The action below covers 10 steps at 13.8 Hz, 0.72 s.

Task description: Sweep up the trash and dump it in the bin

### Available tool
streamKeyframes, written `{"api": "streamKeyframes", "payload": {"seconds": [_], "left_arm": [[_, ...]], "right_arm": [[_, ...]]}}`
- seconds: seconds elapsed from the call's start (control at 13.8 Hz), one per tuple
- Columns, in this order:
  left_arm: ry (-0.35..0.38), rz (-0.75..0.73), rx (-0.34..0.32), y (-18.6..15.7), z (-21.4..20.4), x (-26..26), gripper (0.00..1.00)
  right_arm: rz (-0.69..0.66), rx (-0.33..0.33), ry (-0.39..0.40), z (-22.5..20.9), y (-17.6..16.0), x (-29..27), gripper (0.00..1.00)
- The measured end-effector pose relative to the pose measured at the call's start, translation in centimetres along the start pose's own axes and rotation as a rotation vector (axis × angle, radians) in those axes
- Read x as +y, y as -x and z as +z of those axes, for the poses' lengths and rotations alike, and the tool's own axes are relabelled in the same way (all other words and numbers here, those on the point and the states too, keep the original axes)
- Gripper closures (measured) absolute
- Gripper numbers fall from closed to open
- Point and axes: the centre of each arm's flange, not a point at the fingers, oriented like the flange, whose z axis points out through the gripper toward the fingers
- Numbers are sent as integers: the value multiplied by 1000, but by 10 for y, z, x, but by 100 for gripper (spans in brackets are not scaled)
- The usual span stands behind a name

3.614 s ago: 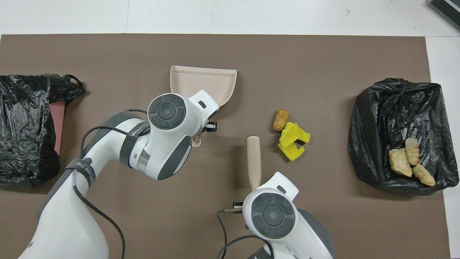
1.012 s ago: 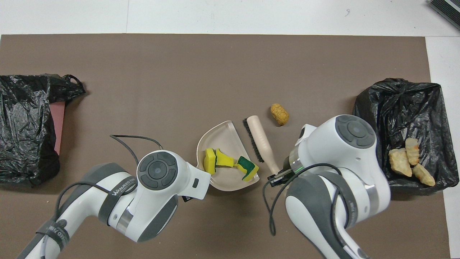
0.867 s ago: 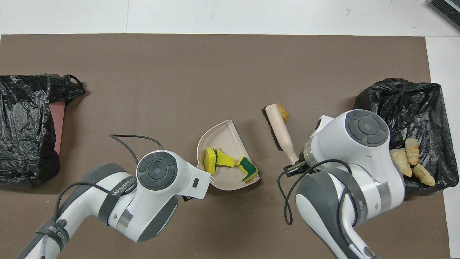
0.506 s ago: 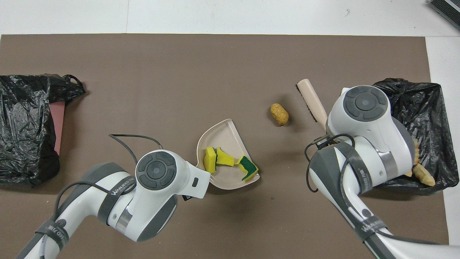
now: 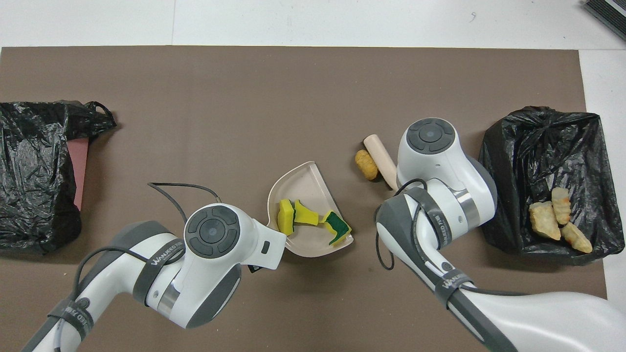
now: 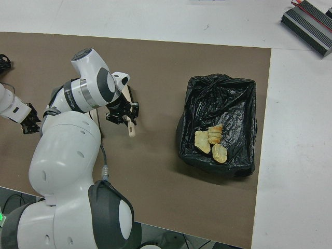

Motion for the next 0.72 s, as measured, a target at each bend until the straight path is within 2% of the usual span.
{"api": "streamKeyframes", "payload": {"seconds": [0.36,0.43,0.58,0.72], "left_arm": [[-13,24,21,1,5,-4,69],[-23,27,37,1,9,-8,69],[-35,24,60,2,14,-18,69],[-42,30,73,7,12,-34,69]], "right_arm": [[-21,-44,-287,4,26,-96,74],[-9,-47,-316,3,31,-104,74],[59,-33,-313,-6,34,-103,74],[113,-17,-245,-13,36,-86,74]]}}
